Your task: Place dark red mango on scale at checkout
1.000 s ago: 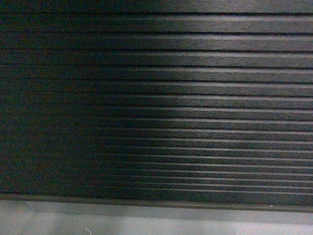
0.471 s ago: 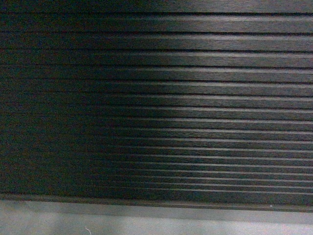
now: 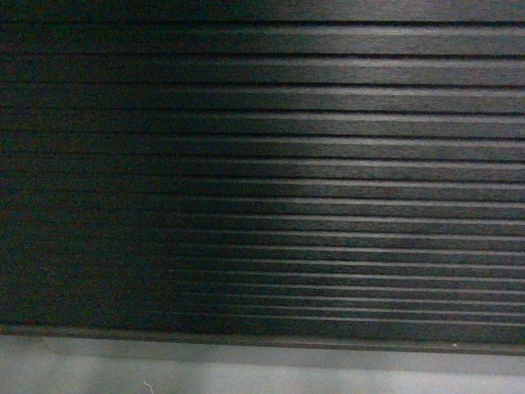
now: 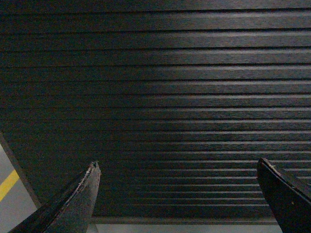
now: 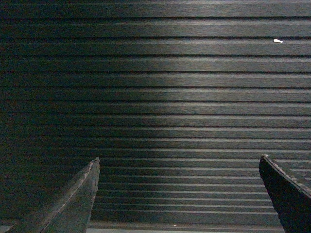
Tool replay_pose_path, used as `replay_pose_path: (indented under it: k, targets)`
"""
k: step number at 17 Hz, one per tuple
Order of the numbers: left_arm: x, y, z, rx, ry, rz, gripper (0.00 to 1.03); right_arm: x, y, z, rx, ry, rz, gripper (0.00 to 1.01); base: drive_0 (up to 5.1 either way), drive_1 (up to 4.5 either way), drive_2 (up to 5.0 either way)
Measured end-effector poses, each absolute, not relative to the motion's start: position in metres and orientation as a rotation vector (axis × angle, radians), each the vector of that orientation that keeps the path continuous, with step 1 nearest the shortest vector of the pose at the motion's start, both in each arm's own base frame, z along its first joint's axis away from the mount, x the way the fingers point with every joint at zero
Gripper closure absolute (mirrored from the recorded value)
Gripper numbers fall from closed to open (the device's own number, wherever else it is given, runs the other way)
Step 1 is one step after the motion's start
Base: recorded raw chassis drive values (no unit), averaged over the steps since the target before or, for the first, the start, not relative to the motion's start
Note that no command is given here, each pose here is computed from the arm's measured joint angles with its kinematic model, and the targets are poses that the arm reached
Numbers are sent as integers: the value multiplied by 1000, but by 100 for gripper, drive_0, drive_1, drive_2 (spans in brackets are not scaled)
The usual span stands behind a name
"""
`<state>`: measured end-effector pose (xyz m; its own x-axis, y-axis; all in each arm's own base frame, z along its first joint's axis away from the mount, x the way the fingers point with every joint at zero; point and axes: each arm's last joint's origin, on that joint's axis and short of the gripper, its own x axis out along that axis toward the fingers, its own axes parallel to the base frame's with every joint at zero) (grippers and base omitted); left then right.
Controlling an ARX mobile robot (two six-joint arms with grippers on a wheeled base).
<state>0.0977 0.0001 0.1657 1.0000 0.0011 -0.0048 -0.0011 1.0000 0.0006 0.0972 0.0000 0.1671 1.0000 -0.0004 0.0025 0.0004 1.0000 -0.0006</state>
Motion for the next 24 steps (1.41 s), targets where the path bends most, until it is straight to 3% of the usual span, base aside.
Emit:
replay_pose_path:
  k: [24]
  targets:
    - [98, 0, 166, 1, 4, 1, 5, 97, 0, 167, -1, -6, 0, 3, 0, 0, 0]
